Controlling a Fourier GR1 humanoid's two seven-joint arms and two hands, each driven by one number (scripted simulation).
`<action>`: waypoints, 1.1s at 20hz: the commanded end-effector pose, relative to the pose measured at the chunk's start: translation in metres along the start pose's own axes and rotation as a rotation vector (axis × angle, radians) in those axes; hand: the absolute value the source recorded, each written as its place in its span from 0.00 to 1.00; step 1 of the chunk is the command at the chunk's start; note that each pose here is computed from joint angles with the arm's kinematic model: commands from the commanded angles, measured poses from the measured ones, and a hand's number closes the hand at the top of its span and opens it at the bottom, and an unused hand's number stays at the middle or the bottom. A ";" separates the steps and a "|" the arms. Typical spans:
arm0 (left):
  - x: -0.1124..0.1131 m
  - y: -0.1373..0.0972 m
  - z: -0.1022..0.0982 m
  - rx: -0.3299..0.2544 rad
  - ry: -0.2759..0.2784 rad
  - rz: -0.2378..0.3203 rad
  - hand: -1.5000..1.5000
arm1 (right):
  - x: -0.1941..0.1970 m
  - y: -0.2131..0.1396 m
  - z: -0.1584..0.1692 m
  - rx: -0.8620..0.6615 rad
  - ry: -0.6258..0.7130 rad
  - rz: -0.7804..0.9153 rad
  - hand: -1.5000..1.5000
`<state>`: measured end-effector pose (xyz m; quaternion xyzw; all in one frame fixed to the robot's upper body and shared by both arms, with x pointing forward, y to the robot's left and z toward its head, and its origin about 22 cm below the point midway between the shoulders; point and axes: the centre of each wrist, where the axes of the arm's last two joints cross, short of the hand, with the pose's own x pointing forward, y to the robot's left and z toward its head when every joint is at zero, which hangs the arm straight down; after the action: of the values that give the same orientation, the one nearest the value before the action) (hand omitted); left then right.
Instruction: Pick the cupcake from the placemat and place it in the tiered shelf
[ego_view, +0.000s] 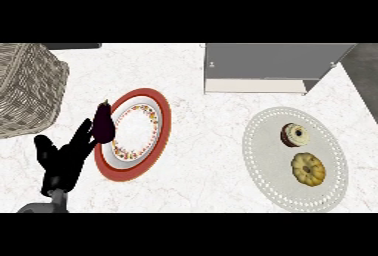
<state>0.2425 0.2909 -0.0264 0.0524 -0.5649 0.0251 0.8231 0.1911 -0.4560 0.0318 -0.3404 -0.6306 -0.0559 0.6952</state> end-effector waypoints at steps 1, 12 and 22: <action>-0.017 0.016 0.005 0.010 0.087 -0.001 0.50 | -0.004 -0.030 0.030 0.097 -0.031 0.036 0.00; -0.006 0.003 -0.001 -0.021 0.083 -0.009 0.50 | 0.101 -0.008 0.041 0.345 0.061 0.216 0.00; -0.004 -0.006 -0.011 -0.034 0.090 -0.022 0.50 | 0.166 0.059 0.017 0.172 0.239 0.370 0.00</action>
<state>0.2519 0.2886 -0.0231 0.0352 -0.5542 0.0133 0.8315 0.2154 -0.3600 0.1538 -0.3393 -0.5078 0.0877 0.7870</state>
